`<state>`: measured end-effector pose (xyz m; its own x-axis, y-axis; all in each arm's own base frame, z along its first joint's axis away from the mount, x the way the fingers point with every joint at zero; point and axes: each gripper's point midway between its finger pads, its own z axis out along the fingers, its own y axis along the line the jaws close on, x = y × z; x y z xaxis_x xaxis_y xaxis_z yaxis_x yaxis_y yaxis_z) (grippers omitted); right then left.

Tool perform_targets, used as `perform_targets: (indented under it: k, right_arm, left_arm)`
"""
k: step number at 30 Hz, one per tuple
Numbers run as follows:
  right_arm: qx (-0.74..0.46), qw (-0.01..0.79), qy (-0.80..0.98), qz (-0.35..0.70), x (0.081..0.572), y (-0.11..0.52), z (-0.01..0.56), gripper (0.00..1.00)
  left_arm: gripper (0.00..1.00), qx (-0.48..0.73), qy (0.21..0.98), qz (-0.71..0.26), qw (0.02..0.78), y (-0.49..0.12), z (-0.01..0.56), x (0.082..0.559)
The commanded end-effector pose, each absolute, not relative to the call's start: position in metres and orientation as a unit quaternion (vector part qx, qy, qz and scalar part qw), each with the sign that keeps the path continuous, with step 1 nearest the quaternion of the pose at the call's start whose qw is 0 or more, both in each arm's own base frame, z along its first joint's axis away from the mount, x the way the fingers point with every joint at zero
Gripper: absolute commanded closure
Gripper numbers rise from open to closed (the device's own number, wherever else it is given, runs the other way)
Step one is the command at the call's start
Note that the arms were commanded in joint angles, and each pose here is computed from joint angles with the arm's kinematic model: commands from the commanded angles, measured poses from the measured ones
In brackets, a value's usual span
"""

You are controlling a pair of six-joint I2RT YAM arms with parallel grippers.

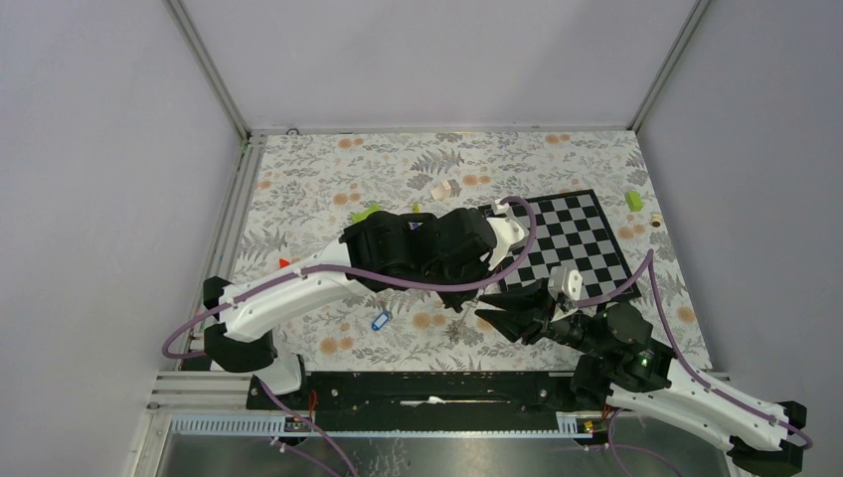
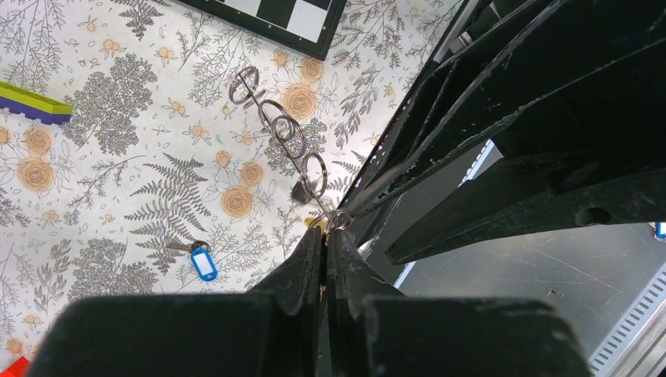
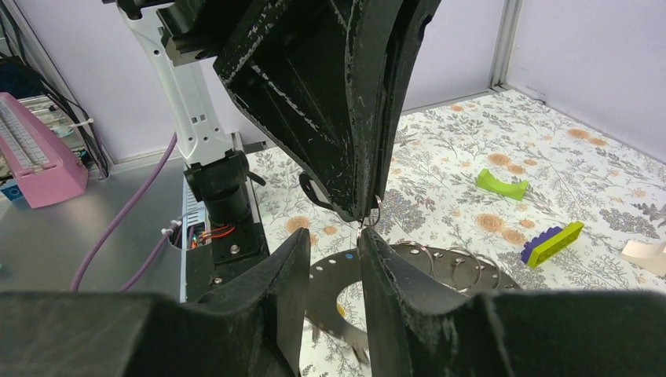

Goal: Remove the keys from the keyring

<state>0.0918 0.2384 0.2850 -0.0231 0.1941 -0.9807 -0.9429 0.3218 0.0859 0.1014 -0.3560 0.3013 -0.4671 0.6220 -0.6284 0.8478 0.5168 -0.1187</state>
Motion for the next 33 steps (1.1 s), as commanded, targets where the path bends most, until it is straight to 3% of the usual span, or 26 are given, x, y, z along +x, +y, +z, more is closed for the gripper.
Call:
perform_targets:
  k: [1, 21, 30, 33]
  right_arm:
    - [-0.34, 0.614, 0.531, 0.475, 0.092, 0.239, 0.29, 0.63]
    - [-0.311, 0.632, 0.548, 0.451, 0.109, 0.238, 0.283, 0.81]
    - [-0.277, 0.639, 0.562, 0.446, 0.119, 0.233, 0.284, 0.85]
    - [-0.273, 0.64, 0.559, 0.451, 0.118, 0.233, 0.286, 0.82]
  left_arm:
    - [1.0, 0.422, 0.822, -0.244, 0.293, -0.366, 0.325, 0.107]
    - [1.0, 0.423, 0.822, -0.25, 0.288, -0.367, 0.325, 0.105]
    - [1.0, 0.424, 0.82, -0.253, 0.287, -0.368, 0.327, 0.104]
    - [1.0, 0.425, 0.82, -0.255, 0.286, -0.368, 0.326, 0.103]
